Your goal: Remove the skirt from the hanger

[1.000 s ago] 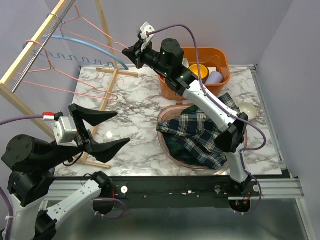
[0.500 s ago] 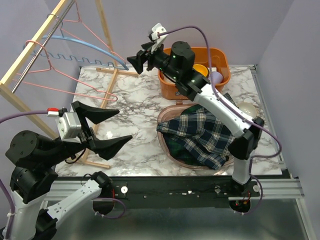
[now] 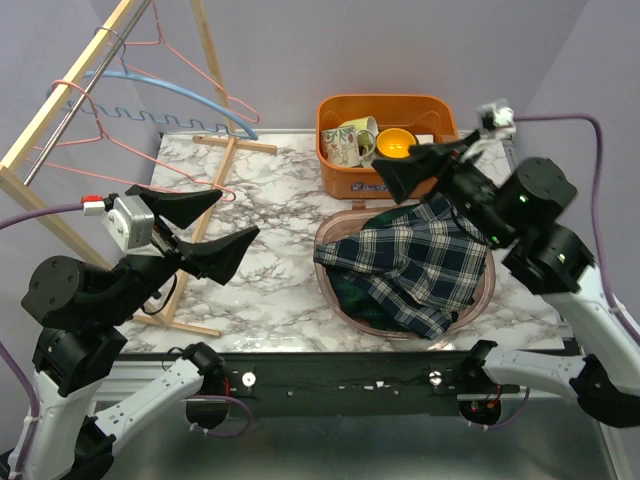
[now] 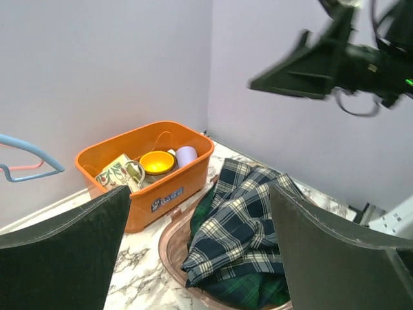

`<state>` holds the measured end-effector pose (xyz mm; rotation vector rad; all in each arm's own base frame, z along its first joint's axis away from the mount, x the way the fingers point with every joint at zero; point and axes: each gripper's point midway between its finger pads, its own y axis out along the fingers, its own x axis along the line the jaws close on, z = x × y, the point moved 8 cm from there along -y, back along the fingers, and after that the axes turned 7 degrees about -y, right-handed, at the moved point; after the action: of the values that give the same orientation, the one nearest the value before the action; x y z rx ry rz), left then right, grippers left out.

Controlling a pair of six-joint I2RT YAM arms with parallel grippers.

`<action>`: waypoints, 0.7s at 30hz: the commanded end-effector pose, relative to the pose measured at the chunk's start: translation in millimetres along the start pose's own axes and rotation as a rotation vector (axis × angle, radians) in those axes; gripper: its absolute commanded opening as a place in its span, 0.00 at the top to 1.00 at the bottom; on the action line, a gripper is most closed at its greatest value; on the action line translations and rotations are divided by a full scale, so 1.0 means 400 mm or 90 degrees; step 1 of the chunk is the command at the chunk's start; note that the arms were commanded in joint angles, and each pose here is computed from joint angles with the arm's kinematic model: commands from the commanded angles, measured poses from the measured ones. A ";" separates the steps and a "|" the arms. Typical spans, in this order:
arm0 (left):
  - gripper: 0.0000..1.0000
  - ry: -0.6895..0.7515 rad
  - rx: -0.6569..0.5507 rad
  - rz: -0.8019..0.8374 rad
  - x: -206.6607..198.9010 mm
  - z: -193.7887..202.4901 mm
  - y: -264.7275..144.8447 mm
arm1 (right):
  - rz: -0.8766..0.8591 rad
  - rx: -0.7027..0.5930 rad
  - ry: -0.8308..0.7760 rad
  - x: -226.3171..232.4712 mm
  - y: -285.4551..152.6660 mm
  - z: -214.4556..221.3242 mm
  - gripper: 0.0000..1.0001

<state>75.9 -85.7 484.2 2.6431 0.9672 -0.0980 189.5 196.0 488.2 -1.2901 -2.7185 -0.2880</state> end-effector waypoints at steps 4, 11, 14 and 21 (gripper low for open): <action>0.01 -0.060 -0.041 -0.083 0.036 0.019 0.032 | 0.070 0.047 0.107 -0.045 -0.192 0.092 0.00; 0.01 -0.083 -0.023 -0.104 0.048 0.054 0.038 | 0.093 0.055 0.101 -0.070 -0.265 0.132 0.00; 0.01 -0.086 -0.023 -0.105 0.049 0.060 0.036 | 0.088 0.052 0.095 -0.071 -0.272 0.133 0.00; 0.01 -0.085 -0.019 -0.107 0.053 0.074 0.039 | 0.076 0.038 0.087 -0.069 -0.278 0.127 0.00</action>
<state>102.1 -94.9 456.1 2.5254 1.1199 -0.2999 120.3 121.3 423.0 -1.3332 -2.5035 -0.2682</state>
